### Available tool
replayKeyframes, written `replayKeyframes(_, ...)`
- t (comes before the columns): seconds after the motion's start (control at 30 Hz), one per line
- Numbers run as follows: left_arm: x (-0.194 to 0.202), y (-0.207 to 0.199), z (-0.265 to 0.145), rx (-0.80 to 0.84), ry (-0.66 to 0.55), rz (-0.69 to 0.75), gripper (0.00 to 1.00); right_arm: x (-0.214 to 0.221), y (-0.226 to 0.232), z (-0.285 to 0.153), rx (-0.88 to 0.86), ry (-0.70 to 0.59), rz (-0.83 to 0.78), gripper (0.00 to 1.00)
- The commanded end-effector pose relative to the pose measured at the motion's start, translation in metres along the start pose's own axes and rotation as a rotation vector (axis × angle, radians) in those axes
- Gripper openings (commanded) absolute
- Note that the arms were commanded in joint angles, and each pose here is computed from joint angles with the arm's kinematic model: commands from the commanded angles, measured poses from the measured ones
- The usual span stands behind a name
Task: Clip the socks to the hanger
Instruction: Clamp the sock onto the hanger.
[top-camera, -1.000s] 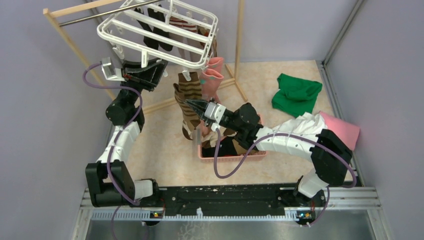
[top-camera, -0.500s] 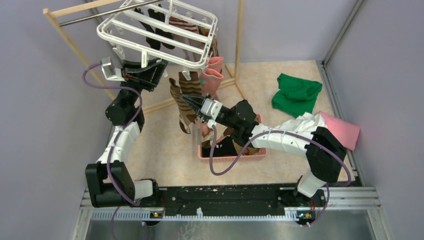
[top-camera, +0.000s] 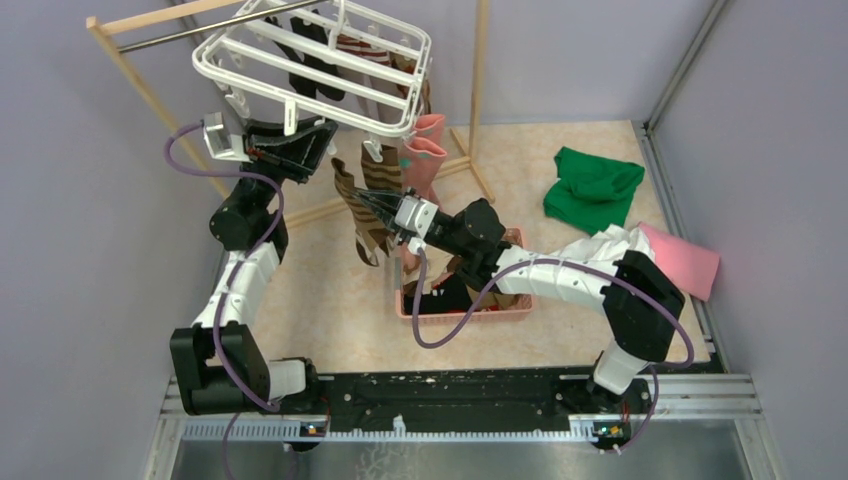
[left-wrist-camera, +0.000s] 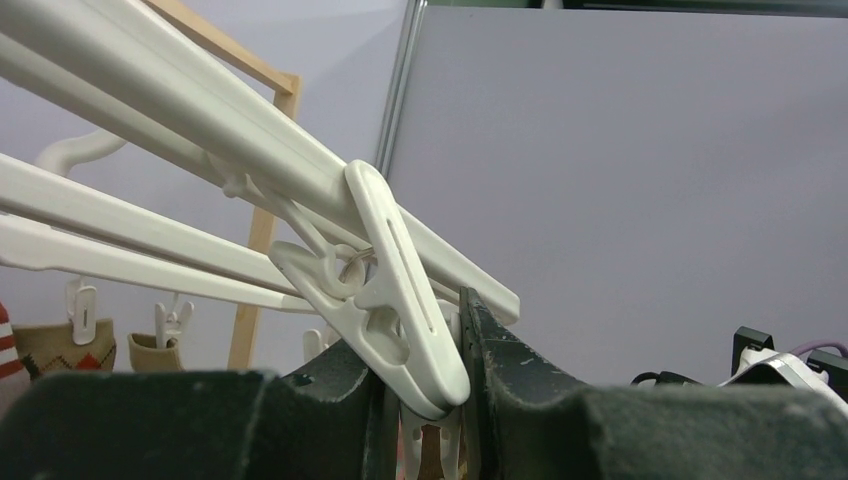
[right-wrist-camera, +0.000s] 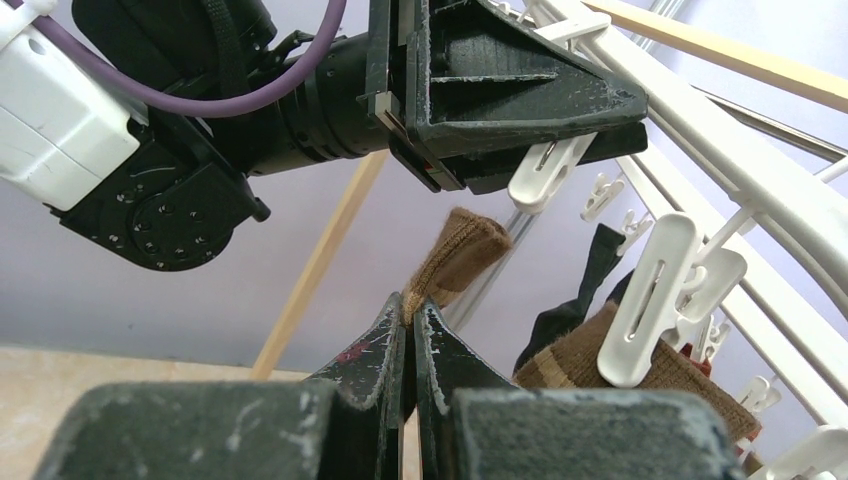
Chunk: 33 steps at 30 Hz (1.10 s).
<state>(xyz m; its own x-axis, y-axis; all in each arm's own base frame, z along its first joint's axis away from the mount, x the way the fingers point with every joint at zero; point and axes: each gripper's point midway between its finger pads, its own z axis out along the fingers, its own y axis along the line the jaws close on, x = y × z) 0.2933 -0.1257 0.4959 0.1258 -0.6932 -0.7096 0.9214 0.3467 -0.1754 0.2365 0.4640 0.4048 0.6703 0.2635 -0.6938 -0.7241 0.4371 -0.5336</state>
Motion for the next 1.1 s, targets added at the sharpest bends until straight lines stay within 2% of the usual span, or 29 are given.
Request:
replayKeyframes(0.0, -0.011, -0.03, 0.005, 0.115, -0.016, 0.085, 0.03, -0.034, -0.014, 0.013, 0.037, -0.095, -0.018, 0.01)
replayKeyframes(0.63, -0.007, -0.025, 0.003, 0.098, -0.01, 0.078, 0.03, -0.046, -0.016, 0.019, 0.033, -0.124, -0.004, 0.01)
replayKeyframes(0.97, 0.0, -0.037, 0.0, 0.172, 0.039, 0.096, 0.03, -0.053, 0.0, 0.007, -0.095, -0.135, 0.016, 0.02)
replayKeyframes(1.07, 0.003, -0.048, -0.002, 0.236, 0.057, 0.09, 0.02, -0.059, 0.009, -0.005, -0.214, -0.176, 0.054, 0.02)
